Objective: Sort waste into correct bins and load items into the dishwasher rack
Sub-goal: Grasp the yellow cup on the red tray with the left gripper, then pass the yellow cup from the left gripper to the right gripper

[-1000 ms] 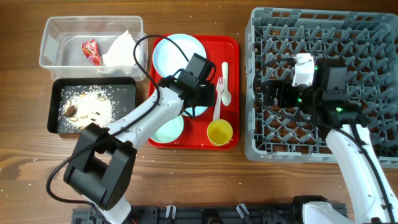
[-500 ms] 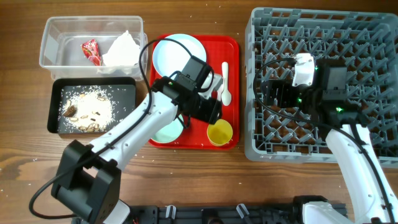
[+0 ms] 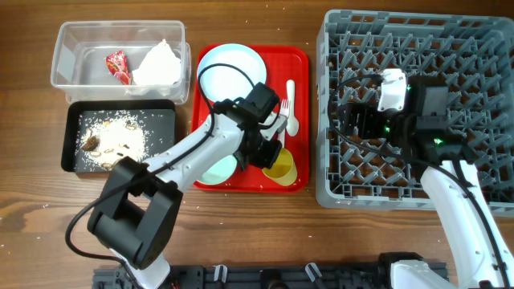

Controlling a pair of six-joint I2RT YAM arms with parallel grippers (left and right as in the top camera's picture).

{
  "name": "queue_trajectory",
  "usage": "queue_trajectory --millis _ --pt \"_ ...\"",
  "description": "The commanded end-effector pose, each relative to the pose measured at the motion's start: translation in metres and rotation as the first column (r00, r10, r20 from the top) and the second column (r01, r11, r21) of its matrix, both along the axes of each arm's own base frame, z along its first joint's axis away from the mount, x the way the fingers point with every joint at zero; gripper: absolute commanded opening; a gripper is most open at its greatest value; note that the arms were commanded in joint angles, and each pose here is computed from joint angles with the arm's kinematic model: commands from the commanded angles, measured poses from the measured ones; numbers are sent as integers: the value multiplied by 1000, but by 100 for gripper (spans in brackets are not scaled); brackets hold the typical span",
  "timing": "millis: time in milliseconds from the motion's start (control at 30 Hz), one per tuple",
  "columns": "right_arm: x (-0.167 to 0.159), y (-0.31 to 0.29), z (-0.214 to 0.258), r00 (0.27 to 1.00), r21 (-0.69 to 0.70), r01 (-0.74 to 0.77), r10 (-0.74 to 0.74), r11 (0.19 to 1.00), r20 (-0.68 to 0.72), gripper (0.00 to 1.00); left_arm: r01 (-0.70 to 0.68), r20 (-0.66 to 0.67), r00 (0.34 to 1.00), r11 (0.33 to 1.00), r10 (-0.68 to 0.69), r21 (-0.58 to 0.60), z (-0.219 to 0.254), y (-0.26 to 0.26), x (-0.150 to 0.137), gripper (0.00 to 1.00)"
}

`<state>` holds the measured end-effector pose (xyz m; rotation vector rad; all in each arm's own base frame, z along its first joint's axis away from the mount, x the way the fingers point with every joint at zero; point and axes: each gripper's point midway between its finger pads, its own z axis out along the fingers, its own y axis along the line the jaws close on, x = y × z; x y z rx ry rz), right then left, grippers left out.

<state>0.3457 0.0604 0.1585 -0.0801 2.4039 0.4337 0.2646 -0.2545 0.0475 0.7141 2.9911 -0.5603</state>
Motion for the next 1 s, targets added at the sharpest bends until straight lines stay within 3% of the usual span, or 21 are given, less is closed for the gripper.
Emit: queue_trajectory --millis 0,67,167,300,533,800,967 --pt "0 21 11 999 154 -25 29 988 -18 100 -95 -71 994 965 80 -246 45 -12 19 4" --pt "-3 37 19 995 231 -101 104 968 2 100 -117 -112 991 901 77 -419 75 -16 28 4" --pt "-8 64 36 969 363 -245 239 899 60 100 -139 -173 985 708 25 -693 129 -10 44 4" --pt "-17 93 59 898 501 -433 405 749 171 100 -166 -205 979 543 -13 -823 165 12 54 4" --pt "-28 131 80 770 557 -623 555 550 313 100 -163 -215 975 502 -47 -849 174 12 50 4" --pt "-37 157 90 718 549 -678 602 489 351 99 -155 -207 977 501 -49 -851 174 11 50 4" --pt "-47 171 90 690 548 -699 633 459 351 87 -158 -205 978 496 -43 -854 177 10 55 4"
